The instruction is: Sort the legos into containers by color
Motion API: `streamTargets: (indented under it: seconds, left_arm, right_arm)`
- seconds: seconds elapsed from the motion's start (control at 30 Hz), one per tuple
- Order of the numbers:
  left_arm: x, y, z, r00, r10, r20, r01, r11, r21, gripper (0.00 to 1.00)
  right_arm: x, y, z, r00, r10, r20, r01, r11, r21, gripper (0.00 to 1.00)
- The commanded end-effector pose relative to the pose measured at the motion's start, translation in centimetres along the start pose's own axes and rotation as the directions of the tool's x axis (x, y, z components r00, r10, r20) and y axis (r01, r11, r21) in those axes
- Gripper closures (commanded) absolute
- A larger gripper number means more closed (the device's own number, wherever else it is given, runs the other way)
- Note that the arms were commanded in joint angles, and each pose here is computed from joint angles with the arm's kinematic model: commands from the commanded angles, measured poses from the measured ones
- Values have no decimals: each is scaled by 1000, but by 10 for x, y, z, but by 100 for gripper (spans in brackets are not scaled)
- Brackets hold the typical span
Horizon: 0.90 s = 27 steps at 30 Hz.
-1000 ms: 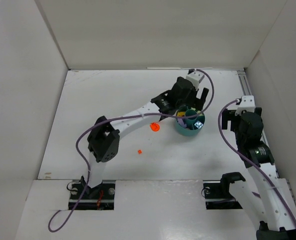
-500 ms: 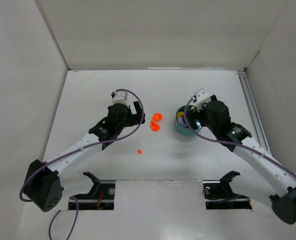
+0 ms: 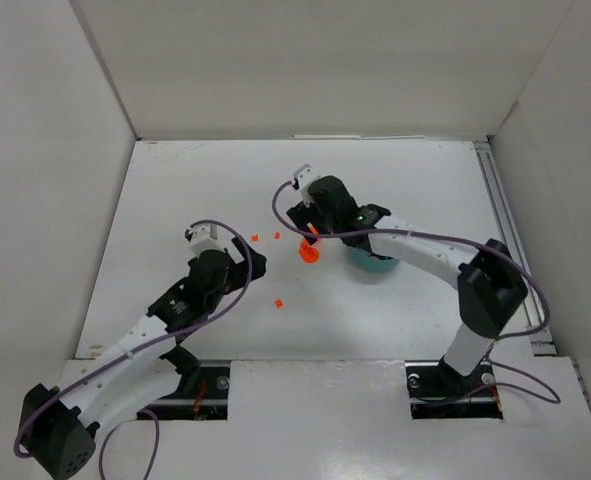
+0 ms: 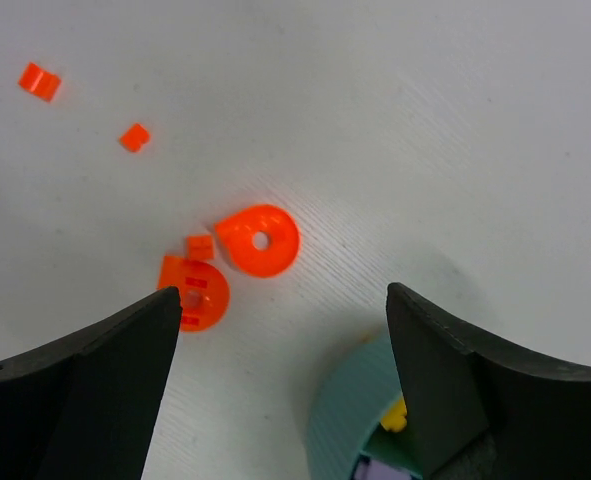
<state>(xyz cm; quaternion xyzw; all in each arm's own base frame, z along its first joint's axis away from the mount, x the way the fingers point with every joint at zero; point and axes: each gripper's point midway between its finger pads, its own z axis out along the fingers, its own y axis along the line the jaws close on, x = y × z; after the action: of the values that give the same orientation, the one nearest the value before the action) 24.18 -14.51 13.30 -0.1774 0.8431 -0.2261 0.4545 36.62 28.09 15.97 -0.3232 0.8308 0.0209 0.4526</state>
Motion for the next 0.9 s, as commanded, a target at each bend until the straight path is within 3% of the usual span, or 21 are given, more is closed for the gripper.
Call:
streamTargets:
  seconds: [0.0, 0.2, 0.33, 0.47, 0.63, 0.87]
  left_arm:
    - [4, 4, -1, 1000, -29, -1, 29, 1000, 0, 0]
    - [11, 6, -1, 999, 18, -37, -18, 1000, 6, 0]
    - [17, -2, -2, 997, 35, -66, -31, 998, 61, 0]
    - [16, -7, -2, 997, 42, -59, -37, 996, 82, 0]
    - [17, -5, 0, 996, 54, -64, -49, 996, 77, 0]
    - [17, -6, 1, 996, 54, -64, -49, 996, 77, 0]
  right_arm:
    - [-30, 12, 16, 997, 61, 44, -61, 998, -11, 13]
    - [-24, 14, 54, 991, -131, 11, 131, 979, -154, 34]
    - [-6, 27, 64, 988, -134, 70, 152, 868, -472, 34]
    - [13, 17, 80, 992, -126, 26, 123, 871, -476, 29]
    - [17, -1, 93, 995, -101, 4, 90, 869, -487, 37]
    - [34, 10, 102, 988, -147, -36, 103, 829, -549, 40]
